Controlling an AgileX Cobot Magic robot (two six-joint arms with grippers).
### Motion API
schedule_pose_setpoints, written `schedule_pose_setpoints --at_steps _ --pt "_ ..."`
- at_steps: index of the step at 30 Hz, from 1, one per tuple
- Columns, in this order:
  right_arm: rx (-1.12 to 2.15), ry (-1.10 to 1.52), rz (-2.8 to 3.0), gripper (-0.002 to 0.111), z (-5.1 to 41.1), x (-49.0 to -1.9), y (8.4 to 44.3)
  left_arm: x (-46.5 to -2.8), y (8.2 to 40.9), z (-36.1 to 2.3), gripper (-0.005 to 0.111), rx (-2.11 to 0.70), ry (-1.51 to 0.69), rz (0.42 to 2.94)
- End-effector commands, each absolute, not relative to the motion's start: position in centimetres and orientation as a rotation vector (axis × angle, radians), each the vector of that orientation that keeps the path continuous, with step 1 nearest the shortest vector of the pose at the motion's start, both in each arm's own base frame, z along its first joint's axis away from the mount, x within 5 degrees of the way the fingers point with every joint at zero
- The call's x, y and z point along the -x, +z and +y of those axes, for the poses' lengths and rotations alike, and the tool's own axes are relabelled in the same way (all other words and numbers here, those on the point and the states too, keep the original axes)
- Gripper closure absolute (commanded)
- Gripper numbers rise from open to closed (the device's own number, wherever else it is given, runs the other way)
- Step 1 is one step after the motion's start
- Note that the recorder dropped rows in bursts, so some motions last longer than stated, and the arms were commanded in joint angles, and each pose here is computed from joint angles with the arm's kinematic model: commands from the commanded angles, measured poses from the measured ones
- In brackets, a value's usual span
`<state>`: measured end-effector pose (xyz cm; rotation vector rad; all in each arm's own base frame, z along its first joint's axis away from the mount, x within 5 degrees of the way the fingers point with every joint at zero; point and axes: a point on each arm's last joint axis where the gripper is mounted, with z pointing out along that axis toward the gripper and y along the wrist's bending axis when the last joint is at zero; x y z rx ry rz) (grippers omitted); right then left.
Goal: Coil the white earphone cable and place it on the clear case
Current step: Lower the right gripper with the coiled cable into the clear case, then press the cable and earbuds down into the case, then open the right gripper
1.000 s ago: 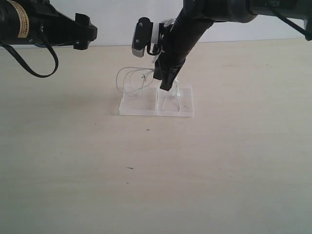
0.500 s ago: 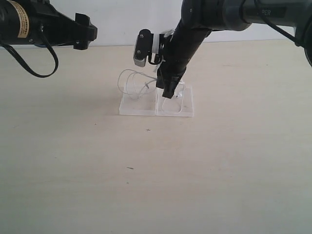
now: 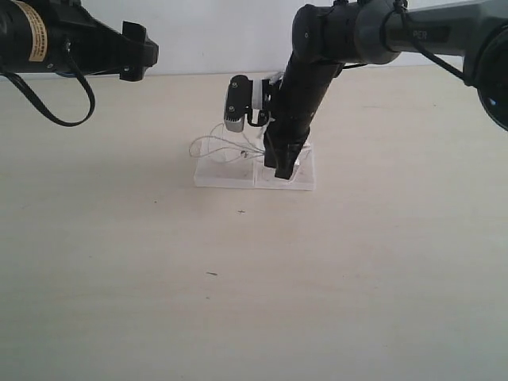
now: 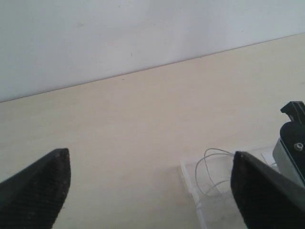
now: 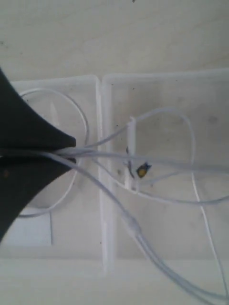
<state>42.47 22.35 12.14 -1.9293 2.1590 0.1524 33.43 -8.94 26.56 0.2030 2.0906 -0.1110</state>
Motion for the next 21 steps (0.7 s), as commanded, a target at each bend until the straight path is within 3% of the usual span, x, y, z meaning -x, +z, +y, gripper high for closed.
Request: schedule_pose_setpoints --at_steps 1,7,21 --pt "1.924 0.140 2.149 0.088 22.4 -42.6 12.5 -33.4 27.0 -8.8 0.020 -0.184 -0.118 2.081" --pt "1.875 0.123 2.145 0.065 22.5 -42.8 13.4 -33.4 27.0 -8.8 0.020 -0.184 -0.118 2.081" --pt "1.812 0.144 2.190 0.058 22.2 -42.0 17.0 -33.4 27.0 -8.8 0.020 -0.184 -0.118 2.081"
